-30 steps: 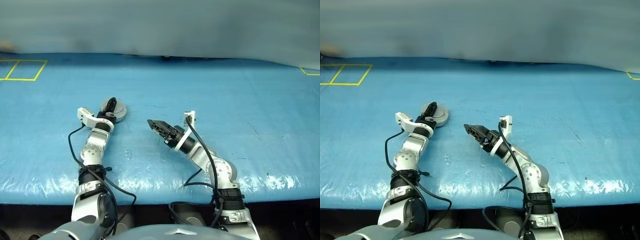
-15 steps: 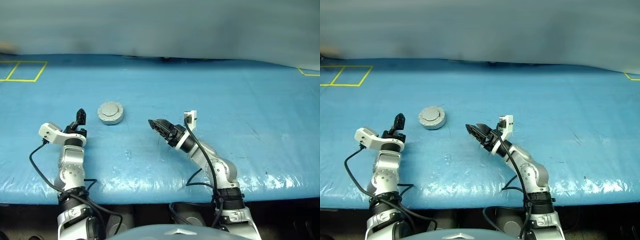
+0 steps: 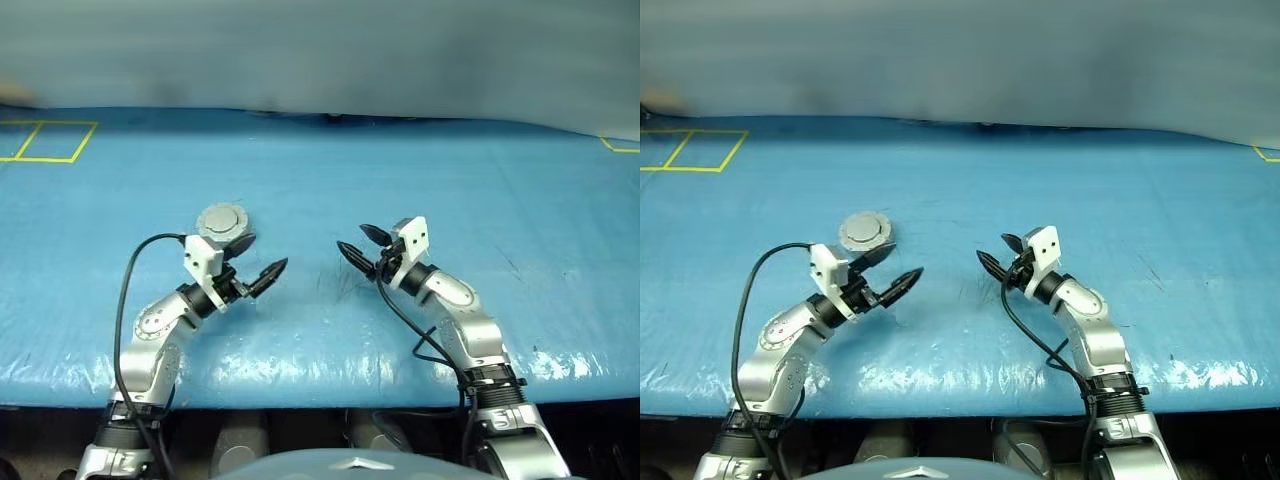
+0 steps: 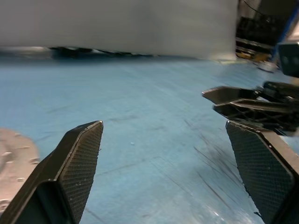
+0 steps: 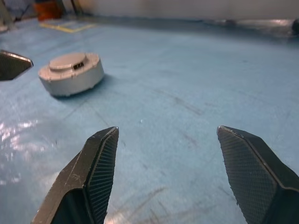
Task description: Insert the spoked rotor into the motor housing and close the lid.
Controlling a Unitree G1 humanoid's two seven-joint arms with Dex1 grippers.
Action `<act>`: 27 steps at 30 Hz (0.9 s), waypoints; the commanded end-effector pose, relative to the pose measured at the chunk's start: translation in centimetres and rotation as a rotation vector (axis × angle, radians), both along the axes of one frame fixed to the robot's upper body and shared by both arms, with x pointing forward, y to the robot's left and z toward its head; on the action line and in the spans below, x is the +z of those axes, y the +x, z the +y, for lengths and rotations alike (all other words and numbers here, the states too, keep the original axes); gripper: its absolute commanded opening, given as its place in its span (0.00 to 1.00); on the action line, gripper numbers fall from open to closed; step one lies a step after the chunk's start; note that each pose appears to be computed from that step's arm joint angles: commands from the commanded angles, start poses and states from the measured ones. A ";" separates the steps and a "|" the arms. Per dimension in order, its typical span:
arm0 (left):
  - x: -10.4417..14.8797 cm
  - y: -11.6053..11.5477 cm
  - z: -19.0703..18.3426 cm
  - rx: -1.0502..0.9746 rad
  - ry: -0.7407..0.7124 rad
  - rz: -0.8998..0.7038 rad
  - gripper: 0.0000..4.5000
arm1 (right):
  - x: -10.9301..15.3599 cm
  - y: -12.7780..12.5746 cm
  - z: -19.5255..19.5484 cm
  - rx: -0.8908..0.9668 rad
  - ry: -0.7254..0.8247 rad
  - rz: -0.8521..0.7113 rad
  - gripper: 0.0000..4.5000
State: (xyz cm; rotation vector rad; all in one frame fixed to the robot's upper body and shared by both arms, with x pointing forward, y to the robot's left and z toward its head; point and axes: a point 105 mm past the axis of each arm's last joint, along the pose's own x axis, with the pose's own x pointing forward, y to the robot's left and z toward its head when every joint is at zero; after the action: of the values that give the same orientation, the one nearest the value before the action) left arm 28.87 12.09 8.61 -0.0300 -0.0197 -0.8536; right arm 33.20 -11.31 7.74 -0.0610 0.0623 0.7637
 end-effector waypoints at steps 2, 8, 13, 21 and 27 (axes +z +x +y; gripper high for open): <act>-0.2 0.3 -0.3 -0.019 0.068 -0.047 1.00 | -0.1 -0.7 0.0 0.078 -0.148 -0.059 0.92; -0.6 0.4 -0.5 -0.033 0.057 -0.039 1.00 | 0.2 -0.4 -0.4 0.052 -0.142 -0.079 1.00; -0.6 0.5 -0.5 -0.038 0.052 -0.033 1.00 | 0.5 -0.5 -0.2 0.056 -0.114 -0.081 1.00; -0.7 0.2 -0.6 -0.063 0.023 -0.013 1.00 | 0.3 -0.3 -0.4 0.023 -0.128 -0.086 1.00; -0.8 0.3 -1.0 -0.074 0.017 -0.008 1.00 | 0.2 -0.2 -0.8 0.010 -0.138 -0.090 1.00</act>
State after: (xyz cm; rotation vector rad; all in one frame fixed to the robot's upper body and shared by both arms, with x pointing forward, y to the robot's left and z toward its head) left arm 29.03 11.42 6.94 -0.0158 0.0190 -0.9125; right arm 32.82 -11.59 7.07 -0.2130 0.0717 0.7836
